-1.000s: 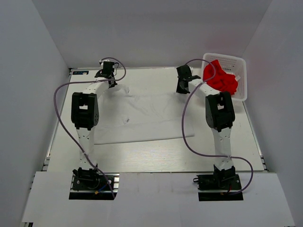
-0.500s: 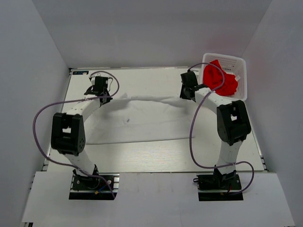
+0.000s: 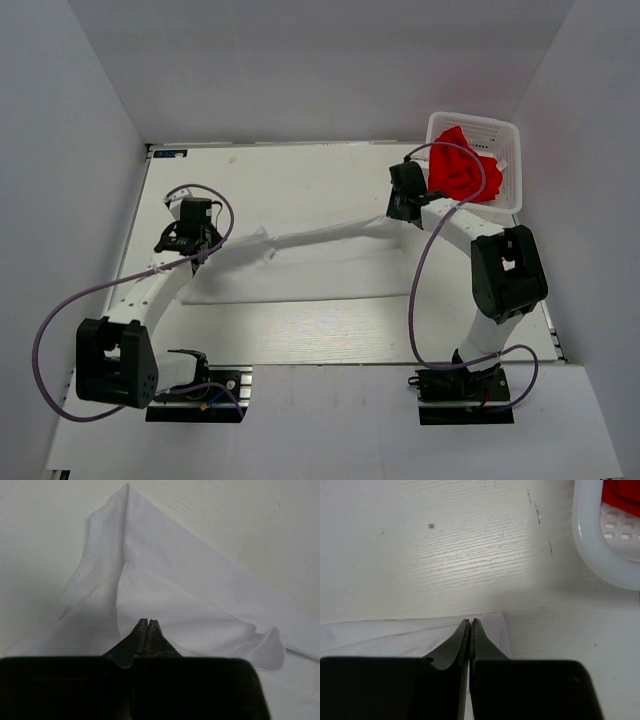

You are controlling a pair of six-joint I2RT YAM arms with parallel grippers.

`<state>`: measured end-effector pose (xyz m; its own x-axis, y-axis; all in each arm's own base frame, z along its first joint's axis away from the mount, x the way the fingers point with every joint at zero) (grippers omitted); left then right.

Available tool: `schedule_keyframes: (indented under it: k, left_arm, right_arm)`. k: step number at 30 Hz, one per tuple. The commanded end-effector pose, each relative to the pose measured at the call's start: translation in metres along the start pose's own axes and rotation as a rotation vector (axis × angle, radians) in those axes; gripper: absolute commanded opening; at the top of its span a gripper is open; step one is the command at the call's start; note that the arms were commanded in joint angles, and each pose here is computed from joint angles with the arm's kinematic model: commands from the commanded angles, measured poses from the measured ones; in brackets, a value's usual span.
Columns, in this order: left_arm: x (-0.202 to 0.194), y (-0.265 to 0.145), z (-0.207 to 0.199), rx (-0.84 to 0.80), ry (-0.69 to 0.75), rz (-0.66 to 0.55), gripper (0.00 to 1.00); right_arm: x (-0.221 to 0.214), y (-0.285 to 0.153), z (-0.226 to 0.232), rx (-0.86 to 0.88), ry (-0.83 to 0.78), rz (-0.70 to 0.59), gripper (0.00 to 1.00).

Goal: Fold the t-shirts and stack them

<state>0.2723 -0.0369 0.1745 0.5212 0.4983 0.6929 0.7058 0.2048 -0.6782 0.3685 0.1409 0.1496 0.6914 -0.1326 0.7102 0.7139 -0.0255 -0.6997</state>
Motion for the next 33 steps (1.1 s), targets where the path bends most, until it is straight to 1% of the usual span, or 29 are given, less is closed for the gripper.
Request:
schedule_keyframes:
  k: [1, 5, 6, 9, 10, 11, 12, 13, 14, 15, 16, 17, 18, 19, 20, 23, 24, 25, 26, 28, 29, 30, 31, 33]
  left_arm:
    - [-0.014, -0.007, 0.008, -0.020, -0.020, 0.032, 0.00]
    - [-0.037, -0.006, 0.022, 0.027, -0.024, 0.109, 0.00]
    - [-0.040, -0.006, 0.024, 0.030, -0.035, 0.111, 0.00]
    - [-0.057, -0.006, 0.036, 0.088, -0.050, 0.159, 0.00]
    - [-0.063, -0.007, 0.039, 0.101, -0.055, 0.185, 0.00]
    - [-0.069, -0.008, 0.042, 0.108, -0.061, 0.215, 0.05]
    - [-0.073, -0.011, 0.046, 0.134, -0.067, 0.242, 0.15]
    - [-0.076, -0.013, 0.047, 0.143, -0.075, 0.266, 0.33]
    - [-0.078, -0.014, 0.048, 0.149, -0.071, 0.286, 0.39]
    - [-0.082, -0.019, 0.051, 0.164, -0.086, 0.311, 0.50]
    - [-0.080, -0.024, 0.051, 0.162, -0.098, 0.307, 0.92]
    - [-0.079, -0.028, 0.051, 0.165, -0.112, 0.306, 1.00]
    - [-0.078, -0.031, 0.052, 0.161, -0.113, 0.302, 1.00]
    - [-0.066, -0.037, 0.046, 0.121, -0.130, 0.259, 1.00]
    - [-0.062, -0.040, 0.043, 0.106, -0.136, 0.243, 1.00]
    - [-0.042, -0.045, 0.031, 0.033, -0.154, 0.166, 1.00]
    - [-0.034, -0.043, 0.025, 0.005, -0.156, 0.135, 1.00]
    - [-0.032, -0.038, 0.022, 0.007, -0.146, 0.138, 1.00]
    - [-0.024, -0.036, 0.011, -0.037, -0.157, 0.126, 1.00]
    - [-0.019, -0.027, 0.001, -0.071, -0.147, 0.140, 1.00]
    - [-0.018, -0.021, -0.004, -0.084, -0.135, 0.153, 1.00]
    - [-0.018, -0.009, -0.012, -0.102, -0.124, 0.184, 1.00]
    - [-0.016, -0.004, -0.019, -0.124, -0.114, 0.206, 1.00]
    - [-0.020, 0.011, -0.023, -0.106, -0.097, 0.245, 1.00]
  right_arm:
    - [0.012, -0.014, 0.004, 0.075, 0.024, -0.059, 0.00]
    - [-0.006, -0.016, -0.001, 0.102, 0.026, -0.036, 0.00]
    - [-0.011, -0.017, -0.002, 0.102, 0.025, -0.038, 0.00]
    - [-0.018, -0.019, -0.008, 0.070, 0.036, -0.029, 0.00]
    - [-0.027, -0.018, -0.013, 0.054, 0.034, -0.005, 0.00]
    - [-0.030, -0.020, -0.015, 0.040, 0.044, -0.001, 0.08]
    - [-0.031, -0.021, -0.016, 0.031, 0.052, 0.001, 0.14]
    - [-0.035, -0.022, -0.019, 0.012, 0.048, 0.019, 0.19]
    - [-0.034, -0.025, -0.021, -0.005, 0.054, 0.009, 0.22]
    - [-0.036, -0.030, -0.026, -0.027, 0.055, 0.021, 0.39]
    - [-0.039, -0.032, -0.028, -0.037, 0.055, 0.021, 0.49]
    - [-0.035, -0.040, -0.031, -0.055, 0.080, -0.001, 0.68]
    - [-0.034, -0.044, -0.034, -0.062, 0.087, -0.011, 0.73]
    - [-0.033, -0.047, -0.034, -0.061, 0.090, -0.019, 0.81]
    - [-0.031, -0.052, -0.034, -0.052, 0.092, -0.030, 0.90]
    - [-0.022, -0.058, -0.025, 0.039, 0.071, -0.067, 0.90]
    - [-0.021, -0.060, -0.020, 0.108, 0.063, -0.058, 0.90]
    - [-0.020, -0.059, -0.015, 0.145, 0.037, -0.079, 0.90]
    - [-0.021, -0.057, -0.007, 0.229, 0.015, -0.065, 0.90]
    - [-0.015, -0.057, 0.006, 0.299, -0.019, -0.084, 0.90]
    - [-0.022, -0.046, 0.011, 0.310, -0.036, -0.049, 0.90]
    - [-0.024, -0.046, 0.017, 0.358, -0.065, -0.035, 0.90]
    - [-0.022, -0.042, 0.025, 0.370, -0.072, -0.029, 0.90]
    - [-0.031, -0.032, 0.032, 0.384, -0.084, 0.026, 0.90]
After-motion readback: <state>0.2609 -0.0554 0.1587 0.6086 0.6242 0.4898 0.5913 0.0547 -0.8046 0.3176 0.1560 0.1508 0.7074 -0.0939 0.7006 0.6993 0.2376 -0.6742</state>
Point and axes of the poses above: each gripper's point midway between its finger pads, its own y axis out along the fingers, its own z axis along the line the jaws close on, x = y × z, the point moved 9 cm from there along -y, back along the fingers, and after that the axes turned 1 degree about -y, right-handed, at the moved point
